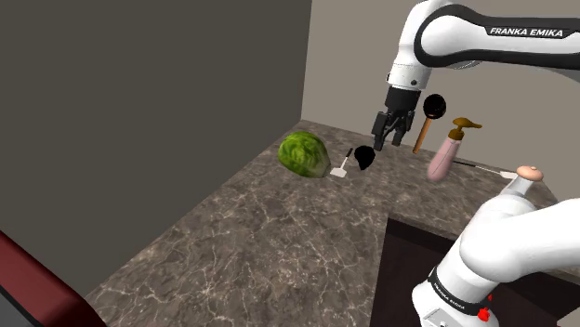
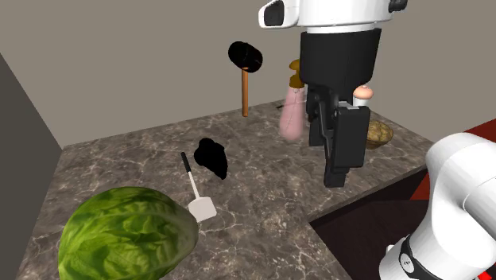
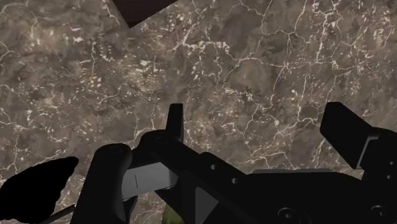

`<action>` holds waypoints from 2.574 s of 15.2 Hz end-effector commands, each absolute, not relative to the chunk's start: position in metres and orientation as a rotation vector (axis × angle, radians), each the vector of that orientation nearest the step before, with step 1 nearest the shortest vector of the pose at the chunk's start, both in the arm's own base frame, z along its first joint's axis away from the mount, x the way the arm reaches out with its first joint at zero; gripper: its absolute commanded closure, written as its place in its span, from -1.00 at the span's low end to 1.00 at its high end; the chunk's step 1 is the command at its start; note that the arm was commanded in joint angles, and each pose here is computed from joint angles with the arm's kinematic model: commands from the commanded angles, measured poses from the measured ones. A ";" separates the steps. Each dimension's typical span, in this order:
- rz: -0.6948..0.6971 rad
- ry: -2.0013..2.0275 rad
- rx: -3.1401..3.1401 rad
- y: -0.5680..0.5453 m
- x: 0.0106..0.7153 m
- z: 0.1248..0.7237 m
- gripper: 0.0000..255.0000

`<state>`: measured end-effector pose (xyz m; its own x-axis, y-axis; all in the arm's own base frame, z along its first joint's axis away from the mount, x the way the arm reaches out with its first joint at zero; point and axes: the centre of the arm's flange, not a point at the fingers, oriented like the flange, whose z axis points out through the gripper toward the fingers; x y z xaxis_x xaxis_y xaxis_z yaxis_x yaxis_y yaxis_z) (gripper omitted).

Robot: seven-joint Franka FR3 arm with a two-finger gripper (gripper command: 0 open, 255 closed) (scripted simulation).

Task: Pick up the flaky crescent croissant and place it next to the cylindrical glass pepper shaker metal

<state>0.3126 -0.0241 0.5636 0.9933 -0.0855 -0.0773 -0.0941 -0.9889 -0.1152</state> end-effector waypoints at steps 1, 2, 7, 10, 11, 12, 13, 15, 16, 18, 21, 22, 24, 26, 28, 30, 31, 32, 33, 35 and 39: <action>0.109 0.136 -3.018 -0.024 0.313 0.564 -1.00; 0.103 0.177 -3.016 -0.030 0.322 0.558 -1.00; 0.073 0.379 -3.001 -0.064 0.365 0.527 -1.00; 0.054 0.500 -2.985 -0.087 0.389 0.510 -1.00; 0.048 0.540 -2.979 -0.096 0.396 0.504 -1.00; 0.042 0.581 -2.972 -0.104 0.403 0.498 -1.00; 0.036 0.621 -2.964 -0.113 0.411 0.492 -1.00; 0.024 0.700 -2.948 -0.130 0.424 0.481 -1.00; 0.017 0.740 -2.939 -0.140 0.430 0.475 -1.00; 0.005 0.819 -2.920 -0.158 0.443 0.464 -1.00; -0.014 0.936 -2.887 -0.188 0.459 0.447 -1.00; -0.020 0.975 -2.875 -0.198 0.464 0.441 -1.00; -0.033 1.053 -2.849 -0.219 0.473 0.430 -1.00; -0.045 1.129 -2.821 -0.240 0.481 0.419 -1.00; -0.057 1.205 -2.791 -0.261 0.488 0.409 -1.00; -0.070 1.280 -2.759 -0.283 0.493 0.398 -1.00; -0.076 1.318 -2.743 -0.294 0.496 0.393 -1.00; -0.082 1.355 -2.726 -0.306 0.498 0.387 -1.00; -0.088 1.391 -2.708 -0.317 0.500 0.382 -1.00; -0.101 1.464 -2.671 -0.340 0.503 0.371 -1.00; -0.122 1.588 -2.603 -0.379 0.505 0.354 -1.00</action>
<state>0.5038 -0.3711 0.3589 0.4743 -0.8801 0.0191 -0.8732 -0.4731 -0.1169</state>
